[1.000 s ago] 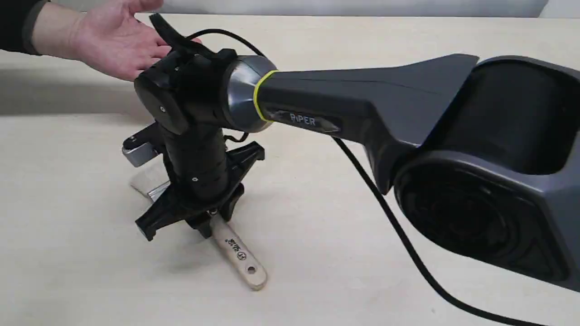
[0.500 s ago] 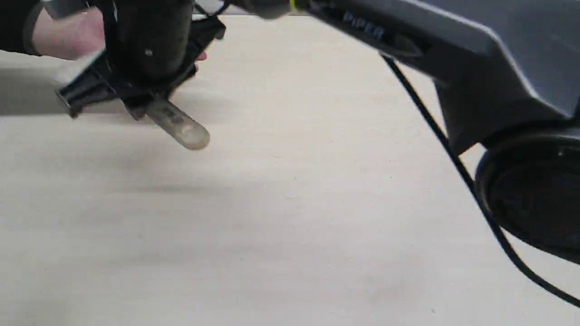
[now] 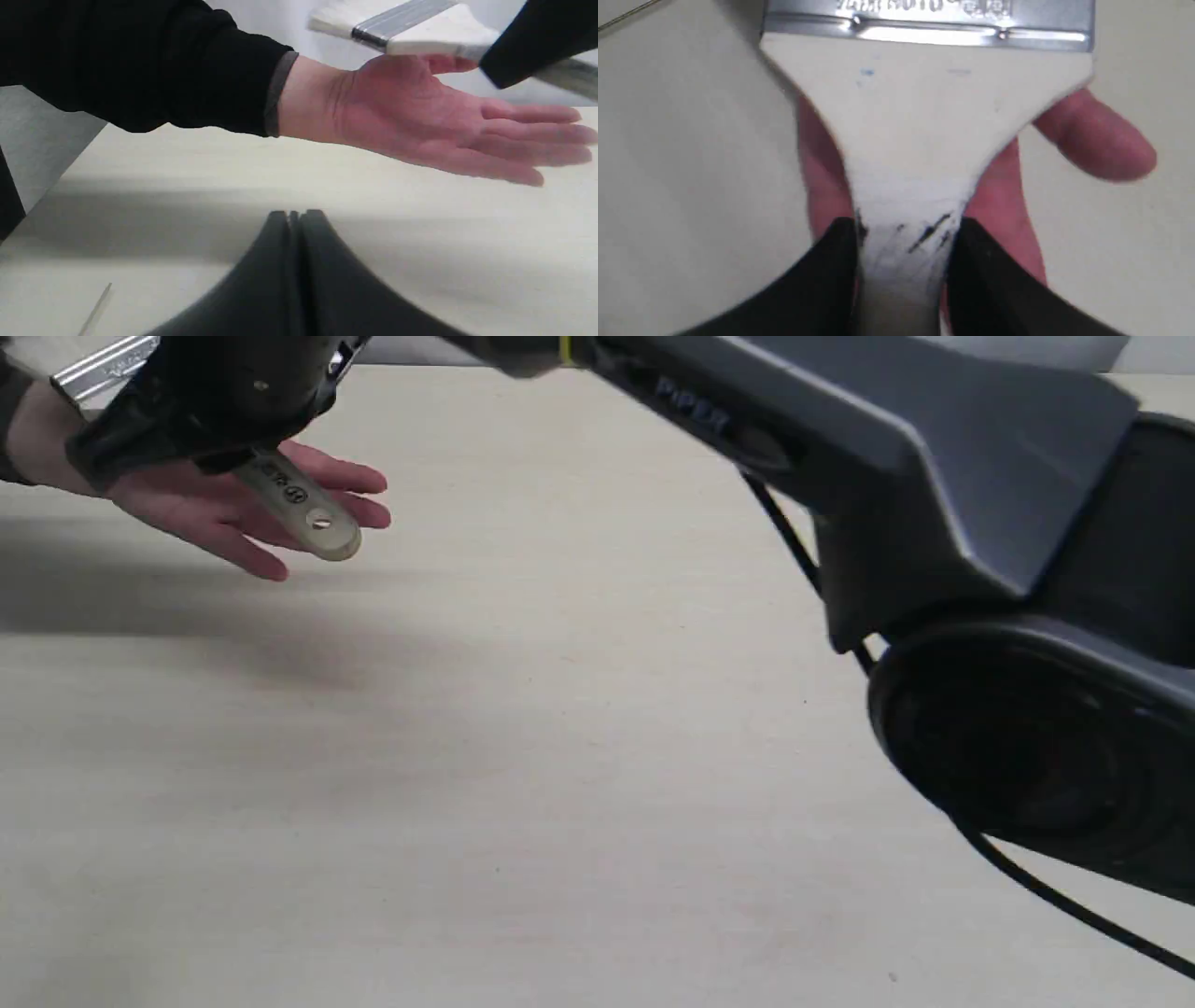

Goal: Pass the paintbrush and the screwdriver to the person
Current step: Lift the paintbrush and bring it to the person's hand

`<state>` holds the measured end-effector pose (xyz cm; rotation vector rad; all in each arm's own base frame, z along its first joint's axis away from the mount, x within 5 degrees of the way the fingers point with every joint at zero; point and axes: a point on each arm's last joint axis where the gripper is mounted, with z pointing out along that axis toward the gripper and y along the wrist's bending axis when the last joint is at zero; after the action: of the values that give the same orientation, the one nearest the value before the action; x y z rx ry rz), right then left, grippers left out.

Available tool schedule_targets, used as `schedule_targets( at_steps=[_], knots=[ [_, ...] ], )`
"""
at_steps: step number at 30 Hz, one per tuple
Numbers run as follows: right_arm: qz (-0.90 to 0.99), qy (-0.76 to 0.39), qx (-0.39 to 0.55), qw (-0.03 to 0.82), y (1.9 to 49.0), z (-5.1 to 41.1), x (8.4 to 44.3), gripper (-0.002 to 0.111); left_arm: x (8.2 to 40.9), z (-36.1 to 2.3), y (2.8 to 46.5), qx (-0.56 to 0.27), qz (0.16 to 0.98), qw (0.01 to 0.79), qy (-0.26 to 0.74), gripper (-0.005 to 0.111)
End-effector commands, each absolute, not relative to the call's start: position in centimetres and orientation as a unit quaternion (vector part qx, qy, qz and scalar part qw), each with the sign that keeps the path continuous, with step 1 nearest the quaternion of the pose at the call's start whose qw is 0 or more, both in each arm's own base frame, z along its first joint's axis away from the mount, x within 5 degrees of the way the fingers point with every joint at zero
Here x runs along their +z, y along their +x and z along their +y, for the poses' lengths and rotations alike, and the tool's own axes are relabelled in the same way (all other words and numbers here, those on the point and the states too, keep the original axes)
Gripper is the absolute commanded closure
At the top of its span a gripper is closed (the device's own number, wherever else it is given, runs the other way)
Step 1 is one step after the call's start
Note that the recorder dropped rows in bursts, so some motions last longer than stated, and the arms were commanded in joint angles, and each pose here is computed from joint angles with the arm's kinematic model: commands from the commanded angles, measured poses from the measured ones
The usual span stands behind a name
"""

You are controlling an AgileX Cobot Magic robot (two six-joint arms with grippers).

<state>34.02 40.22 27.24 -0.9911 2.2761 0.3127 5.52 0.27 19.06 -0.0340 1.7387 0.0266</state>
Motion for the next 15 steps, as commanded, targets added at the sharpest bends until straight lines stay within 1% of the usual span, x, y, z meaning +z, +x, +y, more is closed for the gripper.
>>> schedule_targets(
  at_steps=[1, 3, 5, 7, 9, 10, 11, 12, 14, 15],
  knots=[
    [0.849, -0.379, 0.128, 0.345, 35.4, 41.1, 25.2, 0.095, 19.1, 0.2, 5.5, 0.008, 0.762, 0.648, -0.013, 0.107],
    [0.848, -0.379, 0.129, 0.347, 35.6, 41.5, 24.3, 0.082, 19.1, 0.2, 5.5, 0.008, 0.762, 0.648, -0.013, 0.107],
    [0.849, -0.381, 0.127, 0.343, 35.7, 41.6, 23.7, 0.067, 19.1, 0.2, 5.5, 0.008, 0.762, 0.648, -0.013, 0.107],
    [0.85, -0.382, 0.125, 0.342, 35.7, 41.5, 23.7, 0.057, 19.1, 0.2, 5.5, 0.008, 0.762, 0.648, -0.013, 0.107],
    [0.85, -0.382, 0.122, 0.342, 35.6, 41.4, 24.1, 0.055, 19.1, 0.2, 5.5, 0.008, 0.762, 0.648, -0.013, 0.107],
    [0.851, -0.382, 0.12, 0.338, 35.5, 41.3, 24.3, 0.056, 19.1, 0.2, 5.5, 0.008, 0.762, 0.648, -0.013, 0.107],
    [0.853, -0.383, 0.118, 0.335, 35.4, 41.1, 24.6, 0.06, 19.0, 0.2, 5.5, 0.007, 0.763, 0.647, -0.013, 0.107],
    [0.854, -0.385, 0.114, 0.331, 35.3, 40.9, 24.8, 0.067, 19.0, 0.2, 5.5, 0.007, 0.763, 0.647, -0.013, 0.107],
    [0.853, -0.395, 0.093, 0.327, 35.1, 40.3, 25.7, 0.092, 19.1, 0.2, 5.5, 0.007, 0.762, 0.648, -0.013, 0.107],
    [0.854, -0.396, 0.087, 0.326, 35.0, 40.1, 26.1, 0.101, 19.1, 0.2, 5.5, 0.007, 0.762, 0.648, -0.013, 0.107]
  ],
)
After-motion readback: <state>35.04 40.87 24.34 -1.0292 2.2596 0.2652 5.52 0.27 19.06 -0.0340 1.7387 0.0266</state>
